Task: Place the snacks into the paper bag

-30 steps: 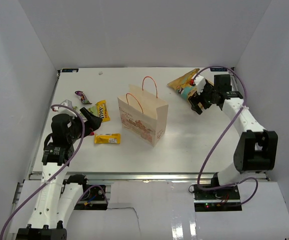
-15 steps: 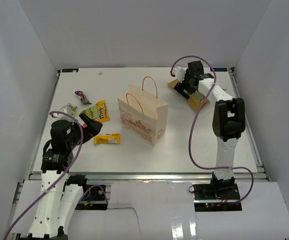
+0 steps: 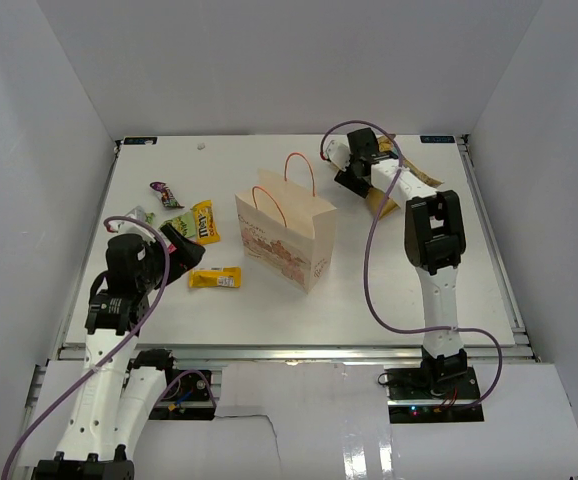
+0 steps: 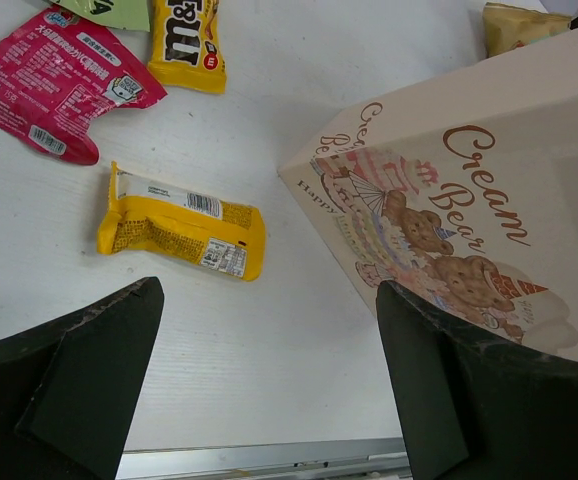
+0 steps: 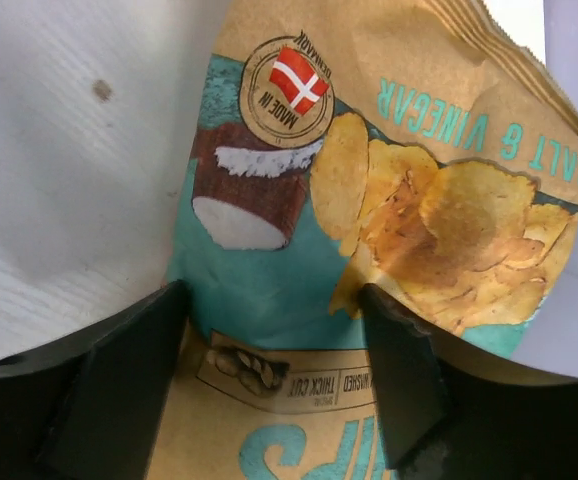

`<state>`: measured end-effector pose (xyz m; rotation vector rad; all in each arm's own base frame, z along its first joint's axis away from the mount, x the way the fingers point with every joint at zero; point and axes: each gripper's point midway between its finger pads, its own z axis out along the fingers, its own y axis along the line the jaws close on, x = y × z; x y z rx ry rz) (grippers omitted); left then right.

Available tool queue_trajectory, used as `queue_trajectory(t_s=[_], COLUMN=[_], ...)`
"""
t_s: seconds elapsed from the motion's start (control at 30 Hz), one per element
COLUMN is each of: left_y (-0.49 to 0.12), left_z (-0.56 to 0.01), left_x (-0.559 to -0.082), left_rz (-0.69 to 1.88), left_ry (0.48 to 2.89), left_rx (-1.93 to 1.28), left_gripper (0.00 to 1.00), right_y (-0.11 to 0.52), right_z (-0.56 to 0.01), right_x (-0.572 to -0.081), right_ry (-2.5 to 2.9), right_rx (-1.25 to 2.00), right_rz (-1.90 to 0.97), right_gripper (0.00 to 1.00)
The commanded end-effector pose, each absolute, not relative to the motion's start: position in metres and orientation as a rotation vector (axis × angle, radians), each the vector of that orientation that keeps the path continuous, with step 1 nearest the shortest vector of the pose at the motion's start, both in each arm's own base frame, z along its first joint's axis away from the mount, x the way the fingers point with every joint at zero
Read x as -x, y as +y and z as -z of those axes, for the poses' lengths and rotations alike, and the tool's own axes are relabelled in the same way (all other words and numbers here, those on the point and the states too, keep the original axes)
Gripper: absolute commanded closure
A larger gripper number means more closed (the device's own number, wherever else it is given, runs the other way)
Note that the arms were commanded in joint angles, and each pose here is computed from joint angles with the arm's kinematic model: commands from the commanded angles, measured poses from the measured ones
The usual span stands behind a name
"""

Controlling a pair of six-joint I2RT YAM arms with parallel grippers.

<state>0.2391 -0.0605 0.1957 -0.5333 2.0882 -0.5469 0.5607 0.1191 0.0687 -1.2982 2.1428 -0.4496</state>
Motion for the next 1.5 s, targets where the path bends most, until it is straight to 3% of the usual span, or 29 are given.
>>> queue_trajectory(t_s=[0.0, 0.07, 0.1, 0.2, 0.3, 0.57, 0.7, 0.9, 1.07, 1.47], left_y=[-0.059, -0.059, -0.06, -0.063, -0.079, -0.133, -0.136, -0.139, -0.139, -0.136], left_z=[-0.21, -0.21, -0.211, -0.216, -0.23, -0.283, -0.307, -0.299, -0.299, -0.288], left_x=[-0.242, -0.242, -0.242, -0.242, -0.242, -0.246, -0.247, -0.246, -0.241, -0.232], left_rz=[0.541, 0.546, 0.548, 0.572, 0.684, 1.106, 1.124, 1.142, 1.143, 1.131], left_ry=[2.039, 2.039, 2.039, 2.03, 2.012, 1.901, 1.851, 1.872, 1.86, 1.871], left_rx=[0.518, 0.515, 0.516, 0.503, 0.448, 0.28, 0.233, 0.226, 0.217, 0.238], left_gripper=[0.02, 0.02, 0.02, 0.02, 0.02, 0.02, 0.02, 0.02, 0.02, 0.02], right_y=[0.103, 0.1, 0.098, 0.094, 0.091, 0.084, 0.072, 0.081, 0.09, 0.126], right_z=[-0.05, -0.047, -0.043, -0.05, -0.079, -0.139, -0.171, -0.234, -0.288, -0.515], right_x=[-0.551, -0.547, -0.542, -0.534, -0.527, -0.484, -0.455, -0.419, -0.403, -0.377], right_ry=[2.219, 2.24, 2.259, 2.271, 2.263, 2.227, 2.107, 1.813, 1.64, 1.111], right_rx=[1.263, 1.243, 1.234, 1.197, 1.09, 0.903, 0.845, 0.924, 0.972, 0.92], right_rz=[0.475, 0.468, 0.459, 0.423, 0.312, -0.169, -0.452, -0.688, -0.724, -0.721], right_gripper=[0.3, 0.37, 0.5, 0.74, 0.92, 0.92, 0.92, 0.92, 0.92, 0.92])
